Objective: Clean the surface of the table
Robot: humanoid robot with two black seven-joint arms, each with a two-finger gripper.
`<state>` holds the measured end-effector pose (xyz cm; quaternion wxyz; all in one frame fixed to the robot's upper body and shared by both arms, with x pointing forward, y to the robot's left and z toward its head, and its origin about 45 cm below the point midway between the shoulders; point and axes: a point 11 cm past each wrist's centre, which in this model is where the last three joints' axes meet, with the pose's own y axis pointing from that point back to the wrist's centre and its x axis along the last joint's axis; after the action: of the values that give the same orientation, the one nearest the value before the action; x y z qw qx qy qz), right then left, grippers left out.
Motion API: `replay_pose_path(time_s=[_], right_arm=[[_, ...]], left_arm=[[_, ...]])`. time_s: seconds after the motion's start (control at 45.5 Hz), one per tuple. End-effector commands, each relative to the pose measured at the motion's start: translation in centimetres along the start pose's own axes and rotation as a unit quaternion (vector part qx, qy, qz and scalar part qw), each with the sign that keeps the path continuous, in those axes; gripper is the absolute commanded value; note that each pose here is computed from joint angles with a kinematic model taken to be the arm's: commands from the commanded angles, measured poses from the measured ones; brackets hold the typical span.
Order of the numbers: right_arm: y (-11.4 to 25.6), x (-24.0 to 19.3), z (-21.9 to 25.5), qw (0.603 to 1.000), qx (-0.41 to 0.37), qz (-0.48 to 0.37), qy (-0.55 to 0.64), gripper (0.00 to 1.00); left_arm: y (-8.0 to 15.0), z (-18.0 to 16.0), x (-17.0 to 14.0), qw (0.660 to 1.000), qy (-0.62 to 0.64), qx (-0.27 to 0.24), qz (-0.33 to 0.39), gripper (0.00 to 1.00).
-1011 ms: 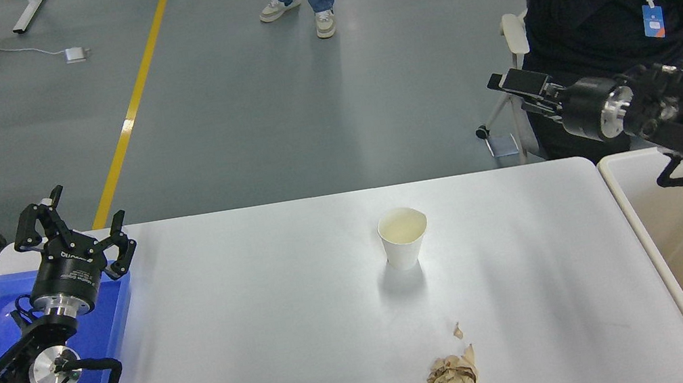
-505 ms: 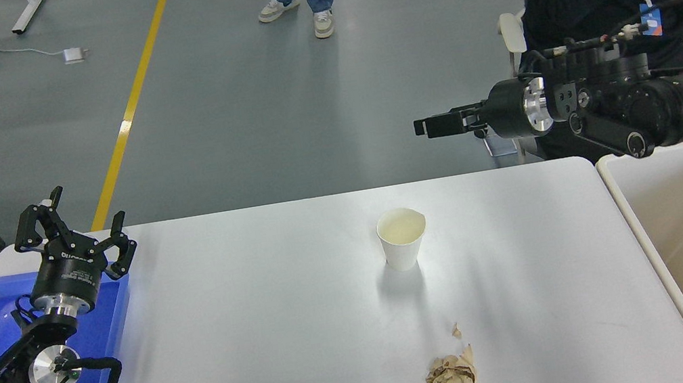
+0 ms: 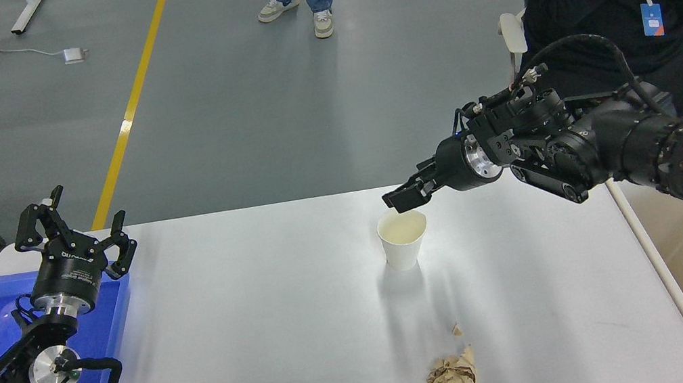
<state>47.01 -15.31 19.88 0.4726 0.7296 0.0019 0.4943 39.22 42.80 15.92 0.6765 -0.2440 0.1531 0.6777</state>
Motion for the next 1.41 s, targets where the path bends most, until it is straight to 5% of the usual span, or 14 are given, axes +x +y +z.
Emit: replay_pose_path(time_s=[0.0,0.659,0.923,1.385], right_arm=[[-0.6,-2.1,0.7,1.000,-0.014,-0.011,0.001,0.88],[-0.1,-3.3,3.3,0.996,-0.076,-0.014,-0.043,0.89],[0.6,-0.3,3.3,0.993,-0.069,0.019,-0.099,0.90],[-0.6,-1.7,1.1,0.993,-0.028,0.005,-0.116,0.93]], left_arm=[[0.0,0.0,0.0,1.000,0.000,0.000,0.000,1.00],[0.0,0.0,0.0,1.000,0.000,0.000,0.000,1.00],[0.0,0.0,0.0,1.000,0.000,0.000,0.000,1.00],[0.0,0.0,0.0,1.000,0.000,0.000,0.000,1.00]])
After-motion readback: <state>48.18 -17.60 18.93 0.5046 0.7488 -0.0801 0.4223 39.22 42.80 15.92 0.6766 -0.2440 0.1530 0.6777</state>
